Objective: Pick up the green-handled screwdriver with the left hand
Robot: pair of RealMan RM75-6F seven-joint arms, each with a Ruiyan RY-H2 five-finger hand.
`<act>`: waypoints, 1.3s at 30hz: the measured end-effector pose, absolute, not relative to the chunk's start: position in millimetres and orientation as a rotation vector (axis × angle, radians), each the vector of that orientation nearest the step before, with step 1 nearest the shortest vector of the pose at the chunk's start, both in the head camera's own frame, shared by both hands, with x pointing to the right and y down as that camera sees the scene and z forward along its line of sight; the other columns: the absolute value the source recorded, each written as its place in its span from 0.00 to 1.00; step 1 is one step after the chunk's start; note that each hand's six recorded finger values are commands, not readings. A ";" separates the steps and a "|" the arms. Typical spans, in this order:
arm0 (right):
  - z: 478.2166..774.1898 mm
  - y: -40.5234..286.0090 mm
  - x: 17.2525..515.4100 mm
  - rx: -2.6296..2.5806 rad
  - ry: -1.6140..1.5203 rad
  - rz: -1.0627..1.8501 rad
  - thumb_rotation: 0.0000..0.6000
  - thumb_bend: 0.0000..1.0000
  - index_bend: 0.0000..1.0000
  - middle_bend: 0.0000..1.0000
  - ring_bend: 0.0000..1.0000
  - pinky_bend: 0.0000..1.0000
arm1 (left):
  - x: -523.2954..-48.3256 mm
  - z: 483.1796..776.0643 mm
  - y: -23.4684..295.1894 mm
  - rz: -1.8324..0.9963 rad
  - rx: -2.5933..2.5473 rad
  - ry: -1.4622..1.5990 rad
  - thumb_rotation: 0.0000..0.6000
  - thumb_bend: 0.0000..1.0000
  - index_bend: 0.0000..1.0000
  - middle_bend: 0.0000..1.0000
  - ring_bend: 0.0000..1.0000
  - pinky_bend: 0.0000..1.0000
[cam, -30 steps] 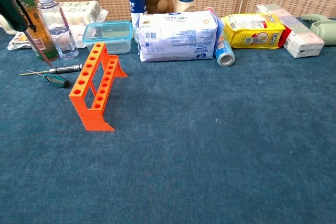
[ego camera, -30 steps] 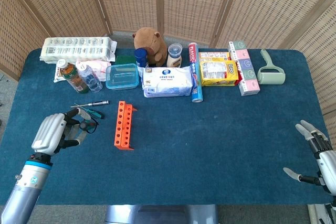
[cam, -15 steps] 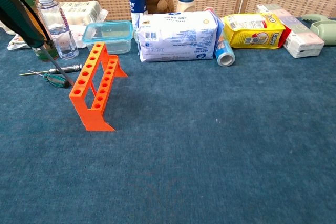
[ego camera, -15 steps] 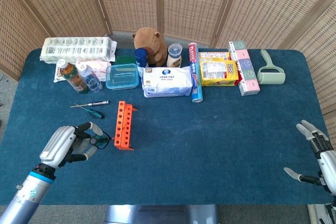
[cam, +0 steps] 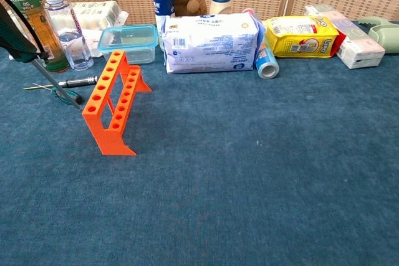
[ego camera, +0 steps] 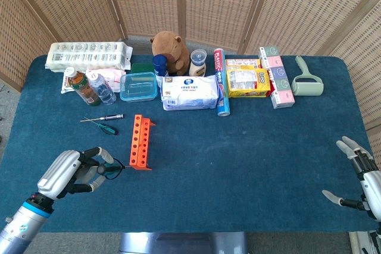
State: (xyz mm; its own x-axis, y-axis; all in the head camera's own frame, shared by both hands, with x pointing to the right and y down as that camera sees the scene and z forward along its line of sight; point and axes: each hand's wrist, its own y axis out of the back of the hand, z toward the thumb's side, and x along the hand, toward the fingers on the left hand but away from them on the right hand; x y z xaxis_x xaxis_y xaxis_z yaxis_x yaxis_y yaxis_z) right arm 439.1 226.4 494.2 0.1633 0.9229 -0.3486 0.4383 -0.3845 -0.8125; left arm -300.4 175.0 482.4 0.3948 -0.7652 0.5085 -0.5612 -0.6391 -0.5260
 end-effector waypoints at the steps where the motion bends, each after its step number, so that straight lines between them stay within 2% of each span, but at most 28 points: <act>1: 494.0 226.4 439.2 -1.904 -1.286 1.165 1.00 0.00 0.00 0.03 0.00 0.00 | -300.6 482.7 174.8 -1.088 -2.385 1.167 1.00 0.52 0.51 0.87 0.92 0.96; 16: 494.1 225.4 441.0 -1.904 -1.294 1.168 1.00 0.00 0.00 0.03 0.00 0.00 | -296.7 495.8 161.7 -1.131 -2.365 1.225 1.00 0.52 0.51 0.87 0.92 0.96; 39: 492.5 224.9 442.3 -1.907 -1.302 1.161 1.00 0.00 0.00 0.03 0.00 0.00 | -287.3 505.1 159.0 -1.147 -2.391 1.222 1.00 0.52 0.51 0.88 0.92 0.96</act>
State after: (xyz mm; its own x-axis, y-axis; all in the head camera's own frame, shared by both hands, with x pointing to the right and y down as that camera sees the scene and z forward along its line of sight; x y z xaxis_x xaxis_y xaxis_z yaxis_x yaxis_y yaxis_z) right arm 442.3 224.9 492.5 0.1577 0.9247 -0.3465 0.4503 -0.3797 -0.8082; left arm -287.3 159.0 505.1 0.3493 -0.7634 0.5433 -0.5908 -0.6295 -0.5047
